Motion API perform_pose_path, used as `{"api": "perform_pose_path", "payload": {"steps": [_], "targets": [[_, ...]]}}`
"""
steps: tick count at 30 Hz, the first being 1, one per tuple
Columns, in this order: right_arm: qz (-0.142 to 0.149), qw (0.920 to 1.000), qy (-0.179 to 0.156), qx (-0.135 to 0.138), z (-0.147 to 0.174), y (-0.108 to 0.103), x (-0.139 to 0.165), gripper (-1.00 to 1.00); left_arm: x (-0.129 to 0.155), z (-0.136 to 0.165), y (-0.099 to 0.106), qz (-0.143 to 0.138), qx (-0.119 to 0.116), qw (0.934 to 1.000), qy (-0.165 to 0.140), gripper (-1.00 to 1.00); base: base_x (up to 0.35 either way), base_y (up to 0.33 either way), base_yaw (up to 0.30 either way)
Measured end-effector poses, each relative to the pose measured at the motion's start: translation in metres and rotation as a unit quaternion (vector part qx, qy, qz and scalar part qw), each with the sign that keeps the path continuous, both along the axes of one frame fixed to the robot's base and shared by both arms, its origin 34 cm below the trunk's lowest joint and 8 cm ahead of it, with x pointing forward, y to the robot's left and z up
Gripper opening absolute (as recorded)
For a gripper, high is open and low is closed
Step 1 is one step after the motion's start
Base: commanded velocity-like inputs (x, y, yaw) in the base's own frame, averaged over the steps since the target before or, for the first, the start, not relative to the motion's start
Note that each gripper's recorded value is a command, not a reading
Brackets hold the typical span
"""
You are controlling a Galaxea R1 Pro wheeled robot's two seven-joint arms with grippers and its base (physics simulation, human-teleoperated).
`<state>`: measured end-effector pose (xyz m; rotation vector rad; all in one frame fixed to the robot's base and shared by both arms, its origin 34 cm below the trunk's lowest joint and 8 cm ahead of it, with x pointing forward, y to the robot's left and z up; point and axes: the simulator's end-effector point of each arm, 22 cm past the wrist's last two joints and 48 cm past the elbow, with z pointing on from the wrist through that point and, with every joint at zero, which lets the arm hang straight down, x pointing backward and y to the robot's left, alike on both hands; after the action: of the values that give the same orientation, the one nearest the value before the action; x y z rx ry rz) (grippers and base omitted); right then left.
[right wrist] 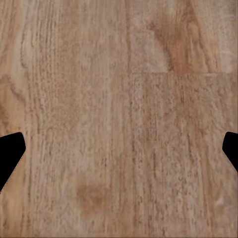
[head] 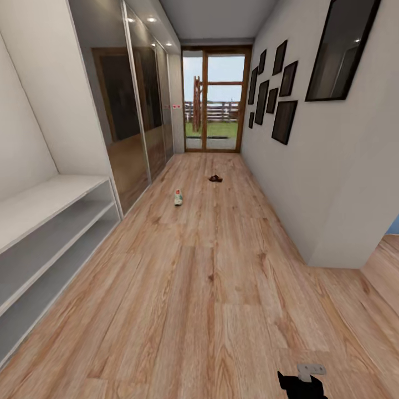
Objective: Pick up the two gym shoes and the two sandals from the corridor floor and place them onto the hallstand (shoe rack) in the corridor, making sure they are on the rack and not on the floor. Arrange them so the two gym shoes are next to each other and the two sandals are next to each other.
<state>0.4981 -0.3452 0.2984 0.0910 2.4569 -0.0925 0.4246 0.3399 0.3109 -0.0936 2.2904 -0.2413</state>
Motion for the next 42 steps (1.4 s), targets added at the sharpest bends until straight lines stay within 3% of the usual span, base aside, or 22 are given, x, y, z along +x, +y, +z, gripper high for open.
{"api": "perform_pose_path", "payload": {"steps": [42], "targets": [[0.001,1.0,0.001,0.001,-0.0004,0.0004,-0.0006,1.0,0.0,0.0,0.0,0.0,0.0,1.0,0.0,1.0,0.326,-0.108,0.0]]}}
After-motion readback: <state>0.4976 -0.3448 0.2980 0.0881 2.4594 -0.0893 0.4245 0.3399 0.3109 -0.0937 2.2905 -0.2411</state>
